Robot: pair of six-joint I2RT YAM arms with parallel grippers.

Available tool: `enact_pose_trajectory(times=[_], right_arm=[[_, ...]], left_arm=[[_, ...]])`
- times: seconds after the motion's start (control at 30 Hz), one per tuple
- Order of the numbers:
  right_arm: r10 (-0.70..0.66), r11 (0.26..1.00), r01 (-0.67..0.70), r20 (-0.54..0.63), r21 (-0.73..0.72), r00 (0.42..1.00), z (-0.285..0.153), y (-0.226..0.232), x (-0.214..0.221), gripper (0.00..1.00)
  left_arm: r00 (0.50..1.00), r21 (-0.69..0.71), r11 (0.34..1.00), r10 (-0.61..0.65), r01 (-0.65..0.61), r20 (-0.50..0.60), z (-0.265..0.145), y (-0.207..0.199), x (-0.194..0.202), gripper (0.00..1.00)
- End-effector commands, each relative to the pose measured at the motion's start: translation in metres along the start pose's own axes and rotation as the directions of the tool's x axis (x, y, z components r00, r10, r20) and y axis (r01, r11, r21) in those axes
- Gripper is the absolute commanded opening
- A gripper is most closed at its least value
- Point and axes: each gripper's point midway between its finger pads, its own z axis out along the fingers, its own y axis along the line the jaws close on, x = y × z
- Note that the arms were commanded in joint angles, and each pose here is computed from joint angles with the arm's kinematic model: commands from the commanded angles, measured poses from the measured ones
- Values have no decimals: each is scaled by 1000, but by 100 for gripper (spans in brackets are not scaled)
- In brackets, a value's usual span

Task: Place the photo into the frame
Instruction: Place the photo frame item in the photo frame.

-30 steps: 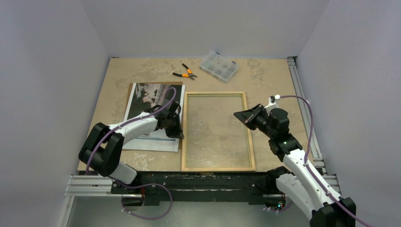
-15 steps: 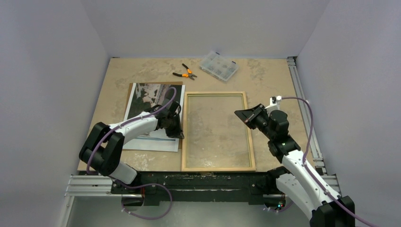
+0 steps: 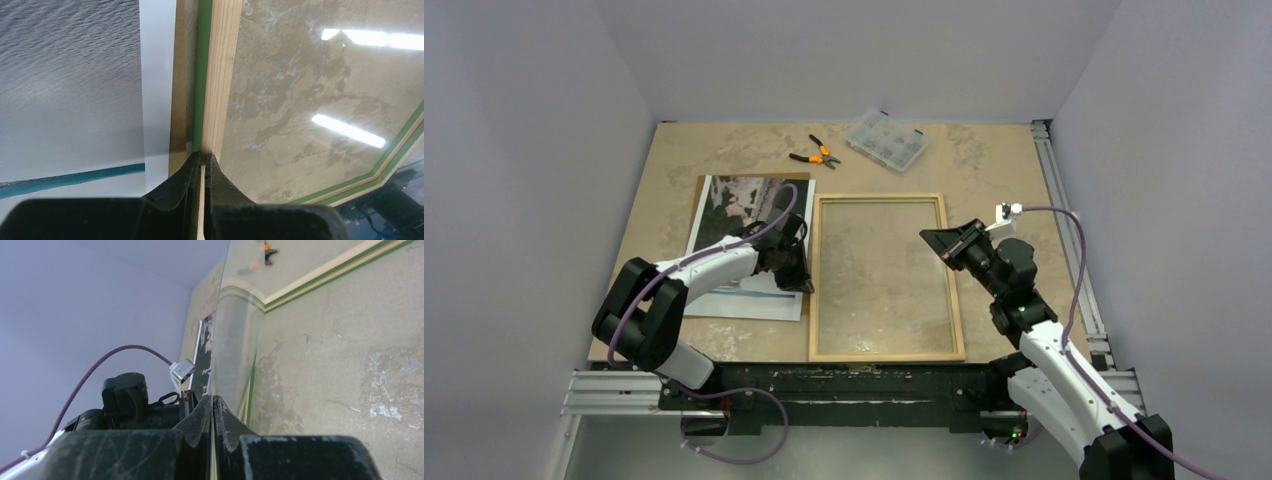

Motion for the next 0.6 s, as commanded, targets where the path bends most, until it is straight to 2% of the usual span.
enact_pose_trajectory(times=[0.0,0.33,0.57], right_arm=[[-47,990,62,119,-123,992,-5,34,-25,0],[-27,995,33,64,-89,998,4,14,-10,0],[-102,995,103,-36,7,994,-2,-12,10,0]], left_arm=[[1000,-100,995,22,-22,-2,18,24,3,0],[1000,-103,994,24,-25,-13,20,25,5,0],[1000,-103,994,27,-28,-16,20,26,5,0]])
